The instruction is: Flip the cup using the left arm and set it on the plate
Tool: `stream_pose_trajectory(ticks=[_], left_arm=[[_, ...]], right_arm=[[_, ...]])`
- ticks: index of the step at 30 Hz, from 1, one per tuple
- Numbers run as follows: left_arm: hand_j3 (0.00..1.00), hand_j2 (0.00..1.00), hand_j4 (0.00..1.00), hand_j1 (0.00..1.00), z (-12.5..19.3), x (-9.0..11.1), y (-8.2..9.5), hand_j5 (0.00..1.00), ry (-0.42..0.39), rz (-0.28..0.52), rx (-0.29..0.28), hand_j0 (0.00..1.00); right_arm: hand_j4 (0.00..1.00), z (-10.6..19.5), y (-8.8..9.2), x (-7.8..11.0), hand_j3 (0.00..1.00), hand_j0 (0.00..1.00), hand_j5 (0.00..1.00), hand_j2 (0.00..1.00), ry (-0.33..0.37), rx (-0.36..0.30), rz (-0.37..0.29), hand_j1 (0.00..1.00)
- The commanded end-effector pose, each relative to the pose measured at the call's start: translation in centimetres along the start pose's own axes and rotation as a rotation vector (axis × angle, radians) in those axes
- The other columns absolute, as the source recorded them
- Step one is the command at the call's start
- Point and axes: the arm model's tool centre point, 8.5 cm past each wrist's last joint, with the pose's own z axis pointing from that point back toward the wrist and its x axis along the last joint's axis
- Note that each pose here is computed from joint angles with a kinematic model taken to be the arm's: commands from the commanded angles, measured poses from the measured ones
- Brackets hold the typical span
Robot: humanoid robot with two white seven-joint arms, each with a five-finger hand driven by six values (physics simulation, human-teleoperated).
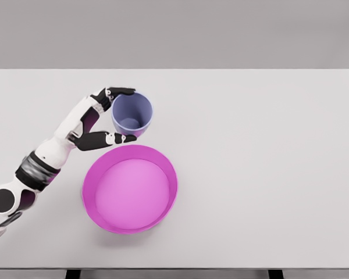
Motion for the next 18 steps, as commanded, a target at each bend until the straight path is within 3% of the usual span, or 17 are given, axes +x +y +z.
stream_pose_trajectory(ticks=[1,18], left_arm=[[0.71,0.71,0.71,0.71,0.1,0.2,0.0,0.71,-0.016,0.005,0.001,0.71],[0.72,0.72,0.72,0.72,3.3,-1.1,-1.6,0.72,-0.012,0.078,0.005,0.72]], right_arm=[[1.0,0.0,0.0,0.0,1.0,1.0,1.0,1.0,0.0,0.0,0.0,1.0],[1.0,0.0,0.0,0.0,1.0,1.0,1.0,1.0,0.0,0.0,0.0,1.0]])
